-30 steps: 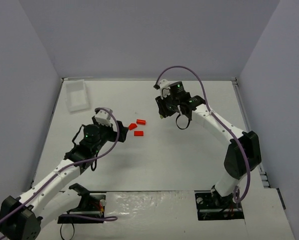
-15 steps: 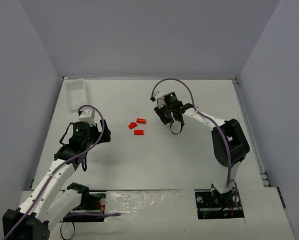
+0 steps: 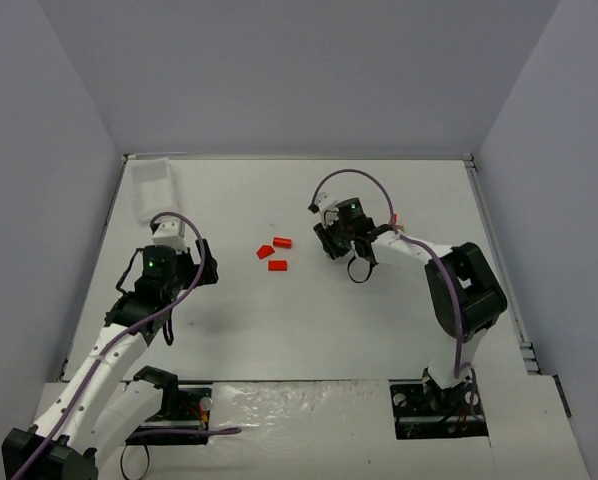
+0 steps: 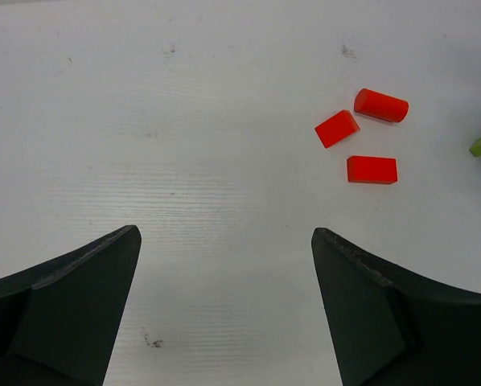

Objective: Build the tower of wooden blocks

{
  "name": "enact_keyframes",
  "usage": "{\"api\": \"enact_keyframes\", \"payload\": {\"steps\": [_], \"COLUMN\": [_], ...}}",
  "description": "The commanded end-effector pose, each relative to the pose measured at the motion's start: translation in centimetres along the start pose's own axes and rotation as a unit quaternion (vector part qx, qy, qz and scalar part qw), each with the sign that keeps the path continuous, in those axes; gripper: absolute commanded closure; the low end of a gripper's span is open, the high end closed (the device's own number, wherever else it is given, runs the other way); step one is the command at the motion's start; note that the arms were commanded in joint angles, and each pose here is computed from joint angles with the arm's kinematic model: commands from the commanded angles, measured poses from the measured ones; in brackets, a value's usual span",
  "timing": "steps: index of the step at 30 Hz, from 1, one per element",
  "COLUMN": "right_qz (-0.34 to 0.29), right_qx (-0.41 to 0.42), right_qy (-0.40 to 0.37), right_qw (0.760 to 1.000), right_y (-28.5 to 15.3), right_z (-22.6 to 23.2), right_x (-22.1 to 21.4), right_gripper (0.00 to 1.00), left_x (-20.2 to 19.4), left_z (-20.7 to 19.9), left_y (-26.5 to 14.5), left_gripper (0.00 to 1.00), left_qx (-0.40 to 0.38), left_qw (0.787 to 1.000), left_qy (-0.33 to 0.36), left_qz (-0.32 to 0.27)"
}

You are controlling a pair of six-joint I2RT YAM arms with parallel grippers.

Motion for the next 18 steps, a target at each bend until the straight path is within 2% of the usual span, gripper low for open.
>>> {"api": "enact_keyframes", "payload": {"steps": [1,9,18], "right_qz": [-0.039,-0.051,-0.101], "right_qx": [0.008,0.007,-0.008], "right_qy": [0.018,0.024,0.069], "right_qw": [0.999,0.998,0.992], "right_y": [-1.3,-2.0,-4.7], "right_z": [-0.2,-0.4,-0.2], "right_x": [1.4,2.0,6.0], "right_gripper": [0.79,0.59,0.31], "left_x": [1.6,1.6,1.4], "left_z": [0.2,0.1,-0.1], "left_y": [0.2,0.5,0.7], "left_gripper": [0.14,0.14,0.14], "left_qx": [0.006,0.005,0.002], "left_qw": [1.0,1.0,1.0], "left_qy": [-0.006,-0.006,-0.009], "left_qz": [-0.028,-0.027,-0.023]}}
Point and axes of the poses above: each gripper's point midway between its finger pads, its own y axis out along the fingers, its own z axis along the line the jaws close on, x = y × z, the point moved 3 cm from there along -y, back along the fingers, and after that the axes turned 15 degrees about y, right-handed, at the moved point
